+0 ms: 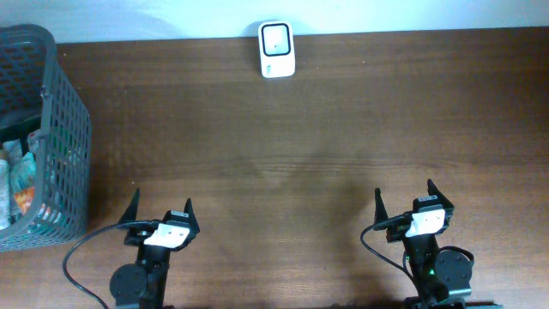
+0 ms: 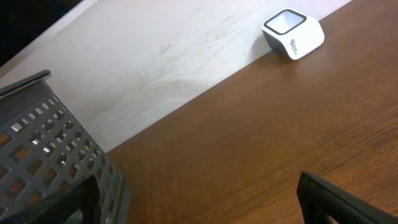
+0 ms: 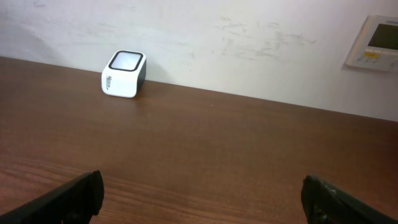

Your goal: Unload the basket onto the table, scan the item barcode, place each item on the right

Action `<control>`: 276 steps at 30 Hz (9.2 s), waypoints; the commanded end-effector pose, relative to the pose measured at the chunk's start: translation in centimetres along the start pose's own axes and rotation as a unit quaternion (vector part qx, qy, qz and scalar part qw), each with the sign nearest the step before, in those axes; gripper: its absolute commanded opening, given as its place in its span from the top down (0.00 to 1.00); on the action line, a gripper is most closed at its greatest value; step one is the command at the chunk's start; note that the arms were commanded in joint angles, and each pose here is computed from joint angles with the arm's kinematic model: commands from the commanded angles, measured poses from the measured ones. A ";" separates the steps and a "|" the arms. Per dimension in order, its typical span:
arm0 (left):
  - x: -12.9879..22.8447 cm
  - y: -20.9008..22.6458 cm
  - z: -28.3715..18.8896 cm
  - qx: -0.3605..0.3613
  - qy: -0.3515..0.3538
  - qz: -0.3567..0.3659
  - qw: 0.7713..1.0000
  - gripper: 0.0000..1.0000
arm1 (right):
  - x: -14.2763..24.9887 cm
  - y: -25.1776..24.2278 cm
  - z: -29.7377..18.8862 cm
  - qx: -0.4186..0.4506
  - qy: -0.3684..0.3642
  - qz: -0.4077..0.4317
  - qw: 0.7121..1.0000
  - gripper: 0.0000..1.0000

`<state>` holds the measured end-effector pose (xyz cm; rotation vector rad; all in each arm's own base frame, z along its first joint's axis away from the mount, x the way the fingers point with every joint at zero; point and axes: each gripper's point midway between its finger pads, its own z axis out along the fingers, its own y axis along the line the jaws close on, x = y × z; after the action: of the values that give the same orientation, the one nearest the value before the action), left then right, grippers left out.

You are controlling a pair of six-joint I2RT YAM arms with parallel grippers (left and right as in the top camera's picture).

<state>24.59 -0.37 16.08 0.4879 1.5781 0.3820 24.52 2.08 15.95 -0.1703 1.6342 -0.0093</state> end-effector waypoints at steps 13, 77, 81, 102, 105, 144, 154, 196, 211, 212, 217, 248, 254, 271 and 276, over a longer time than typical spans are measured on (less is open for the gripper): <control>0.2 0.0 0.0 -0.002 0.002 0.006 1.000 0.01 | 0.3 0.1 0.0 -0.002 0.001 -0.003 1.000 0.02; -10.0 3.6 1.2 0.077 -0.003 -0.056 0.995 0.01 | 0.3 0.1 0.0 -0.001 0.000 -0.003 1.000 0.02; -10.2 3.6 1.1 0.080 -0.002 -0.057 0.995 0.01 | 0.3 0.1 0.0 -0.002 0.001 -0.003 1.000 0.02; -11.1 2.6 5.8 0.198 0.096 -0.093 0.971 0.01 | 0.3 0.1 0.0 -0.002 0.000 -0.003 1.000 0.02; -11.3 1.5 6.0 0.243 0.113 -0.109 0.957 0.01 | 0.3 0.1 0.0 -0.001 0.000 -0.003 1.000 0.02; -11.4 3.4 7.5 0.209 0.254 -0.269 0.905 0.01 | 0.3 0.1 0.0 -0.002 0.000 -0.003 1.000 0.01; -14.8 19.8 7.5 -0.150 0.283 -0.340 0.884 0.01 | 0.3 0.1 0.0 -0.001 0.001 -0.003 1.000 0.02; 24.1 22.6 3.3 -0.207 0.656 -0.441 0.577 0.53 | 0.3 0.1 0.0 -0.001 0.000 -0.003 1.000 0.02; 16.5 28.2 4.8 -0.248 0.554 -0.454 0.652 1.00 | 0.3 0.1 0.0 -0.002 0.000 -0.003 1.000 0.02; 15.7 28.7 5.1 -0.250 0.541 -0.455 0.662 1.00 | 0.3 0.1 0.0 -0.002 0.001 -0.003 1.000 0.02; 14.1 29.6 5.9 -0.249 0.510 -0.459 0.683 1.00 | 0.3 0.1 0.0 -0.002 0.000 -0.003 1.000 0.02; -0.2 -14.7 16.8 0.151 0.542 -0.325 0.761 1.00 | 0.3 0.1 0.0 -0.002 0.000 -0.003 1.000 0.02; 0.5 -16.7 16.6 0.163 0.552 -0.310 0.757 1.00 | 0.3 0.1 0.0 -0.001 0.001 -0.003 1.000 0.02; -16.1 2.2 18.9 0.135 0.395 -0.314 0.853 0.36 | 0.3 0.1 0.0 -0.002 0.001 -0.003 1.000 0.02; -15.4 16.1 14.5 -0.002 0.360 -0.381 0.852 0.34 | 0.3 0.1 0.0 -0.002 0.000 -0.003 1.000 0.02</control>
<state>42.81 -1.44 33.86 -0.2310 2.4182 -0.1478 24.52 2.08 15.94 -0.1706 1.6341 -0.0096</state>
